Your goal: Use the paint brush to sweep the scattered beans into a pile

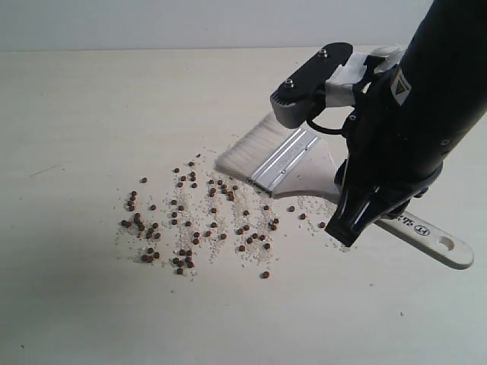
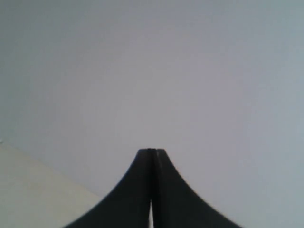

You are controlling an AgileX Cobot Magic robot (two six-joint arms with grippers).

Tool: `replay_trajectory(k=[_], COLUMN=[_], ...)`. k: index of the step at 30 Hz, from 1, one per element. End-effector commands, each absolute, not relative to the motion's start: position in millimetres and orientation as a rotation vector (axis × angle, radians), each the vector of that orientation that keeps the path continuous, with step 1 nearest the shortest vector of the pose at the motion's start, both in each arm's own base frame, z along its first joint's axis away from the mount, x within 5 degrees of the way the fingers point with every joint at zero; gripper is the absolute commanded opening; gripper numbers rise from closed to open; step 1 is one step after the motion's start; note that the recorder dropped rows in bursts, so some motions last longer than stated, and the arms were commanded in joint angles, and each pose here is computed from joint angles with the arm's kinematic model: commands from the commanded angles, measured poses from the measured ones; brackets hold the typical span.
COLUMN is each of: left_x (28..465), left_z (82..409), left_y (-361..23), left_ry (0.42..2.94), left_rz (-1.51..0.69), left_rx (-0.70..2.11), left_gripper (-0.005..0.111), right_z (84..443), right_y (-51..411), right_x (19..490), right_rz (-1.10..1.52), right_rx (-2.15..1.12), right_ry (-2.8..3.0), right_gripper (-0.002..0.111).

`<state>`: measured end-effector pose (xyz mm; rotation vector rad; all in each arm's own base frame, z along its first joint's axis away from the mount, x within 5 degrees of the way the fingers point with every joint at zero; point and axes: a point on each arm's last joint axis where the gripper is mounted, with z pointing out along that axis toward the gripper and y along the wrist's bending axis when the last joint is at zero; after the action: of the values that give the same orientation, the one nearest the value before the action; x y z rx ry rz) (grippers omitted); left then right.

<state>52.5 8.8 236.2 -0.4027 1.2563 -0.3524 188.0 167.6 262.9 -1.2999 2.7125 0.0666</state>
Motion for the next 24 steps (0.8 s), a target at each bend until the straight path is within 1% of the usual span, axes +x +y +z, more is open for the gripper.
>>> replay_trajectory(k=[1,5,6,10,14,16,19,24], left_x=[56.2,79.8,88.7,125.0,160.8,178.1,198.2,218.9], left_z=[274.2,307.6,315.0,333.8,339.2,337.4,326.7,296.1], left_y=[5.2,1.8,1.1,3.6,8.4,7.0,-4.3,-48.2], left_ry=[1.206,1.308,1.366,1.677,1.978,2.105,2.211,2.172], left_rz=[-0.295,-0.188,-0.150,0.085,0.260,0.292,0.271,0.162], left_rx=[-0.288,-0.173,-0.141,0.034,0.220,0.358,0.598,1.117], left_gripper=[0.000,0.000,0.000,0.000,0.000,0.000,0.000,0.000], right_z=[267.2,267.2,267.2,267.1,267.1,267.1,266.1,252.2], right_y=[168.3,168.3,168.1,167.8,167.8,167.9,169.2,173.6], right_x=[191.3,191.3,191.2,190.8,190.8,191.0,192.4,197.4], right_rz=[0.065,0.066,0.065,0.063,0.063,0.063,0.066,0.043], right_rx=[-1.288,-1.282,-1.283,-1.285,-1.288,-1.296,-1.292,-1.317], right_ry=[2.694,2.697,2.699,2.704,2.702,2.696,2.689,2.741], right_gripper=[0.000,0.000,0.000,0.000,0.000,0.000,0.000,0.000])
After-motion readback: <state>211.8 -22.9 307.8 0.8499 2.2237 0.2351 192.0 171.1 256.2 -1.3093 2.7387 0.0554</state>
